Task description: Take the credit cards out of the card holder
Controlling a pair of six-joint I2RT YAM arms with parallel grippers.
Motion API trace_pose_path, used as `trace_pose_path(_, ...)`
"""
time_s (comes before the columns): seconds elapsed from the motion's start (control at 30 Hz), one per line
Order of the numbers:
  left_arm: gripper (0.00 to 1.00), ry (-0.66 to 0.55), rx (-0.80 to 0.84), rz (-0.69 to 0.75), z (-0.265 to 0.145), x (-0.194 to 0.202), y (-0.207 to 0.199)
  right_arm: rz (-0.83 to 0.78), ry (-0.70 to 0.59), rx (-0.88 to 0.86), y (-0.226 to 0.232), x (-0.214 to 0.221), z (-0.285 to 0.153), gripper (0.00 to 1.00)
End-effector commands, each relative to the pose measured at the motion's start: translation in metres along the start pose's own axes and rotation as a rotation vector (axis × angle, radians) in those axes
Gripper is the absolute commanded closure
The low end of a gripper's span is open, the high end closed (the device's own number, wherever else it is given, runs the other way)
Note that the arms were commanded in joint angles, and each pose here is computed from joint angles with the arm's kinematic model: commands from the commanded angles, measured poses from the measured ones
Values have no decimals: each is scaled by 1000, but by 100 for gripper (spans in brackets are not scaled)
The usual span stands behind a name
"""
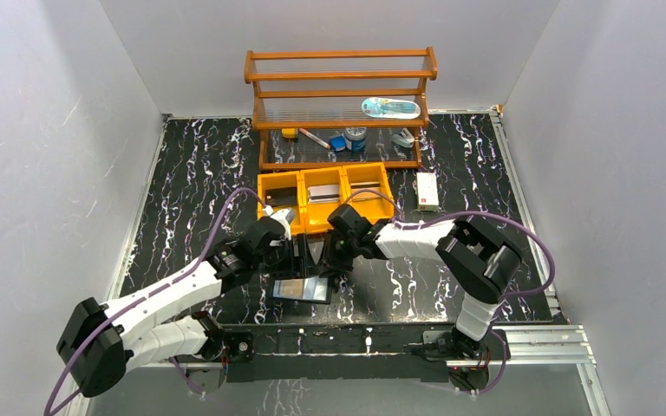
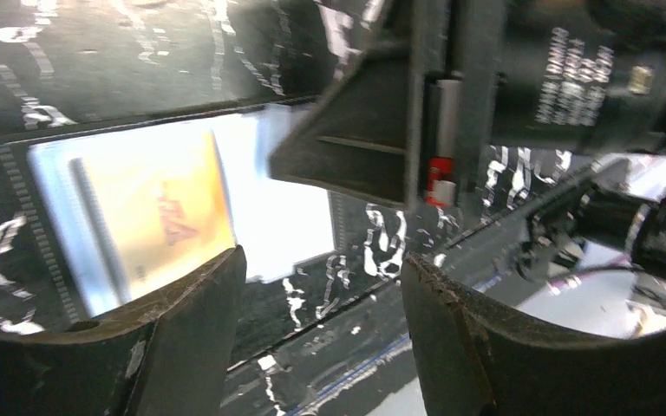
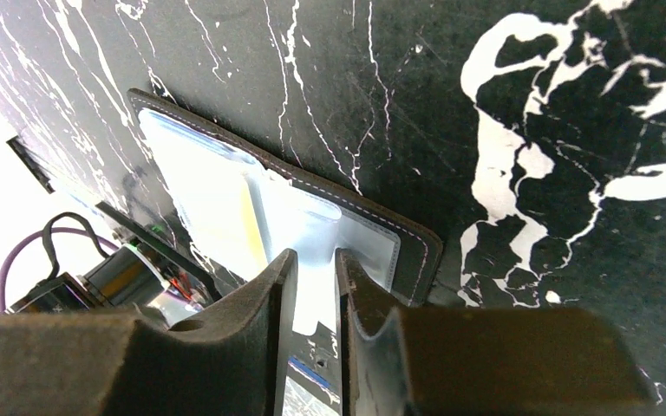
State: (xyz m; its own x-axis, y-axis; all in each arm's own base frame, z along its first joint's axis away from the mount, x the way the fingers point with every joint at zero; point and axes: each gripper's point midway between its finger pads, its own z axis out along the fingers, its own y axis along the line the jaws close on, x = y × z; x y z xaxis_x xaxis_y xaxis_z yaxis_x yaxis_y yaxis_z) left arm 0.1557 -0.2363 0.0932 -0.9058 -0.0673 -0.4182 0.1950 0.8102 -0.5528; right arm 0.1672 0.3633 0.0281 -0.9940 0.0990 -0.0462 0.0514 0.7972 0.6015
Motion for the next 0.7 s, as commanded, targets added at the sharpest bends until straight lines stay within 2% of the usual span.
trace_pose_path(0.0, 35, -19, -247, 10, -12, -1, 47, 2, -25, 132, -37, 5, -6, 68)
trace_pose_path(0.1, 35, 6, -222, 16, -5, -1, 41, 3, -43, 123, -35, 4, -12, 66)
trace_pose_path(0.27, 36, 34, -45, 19, 9, 0, 8, 12, -65, 137, -39, 3, -19, 66)
trace_pose_path(0.47, 40, 142, 149, 28, 22, 15, -25, 27, -151, 132, -35, -6, -40, 65)
trace_pose_path(0.6, 41, 198, 151, 37, 30, 23, -23, 44, -245, 120, -30, -17, -60, 64)
trace_pose_path(0.67, 44, 190, 100, 50, 30, 22, -15, 41, -284, 88, -22, -23, -69, 63)
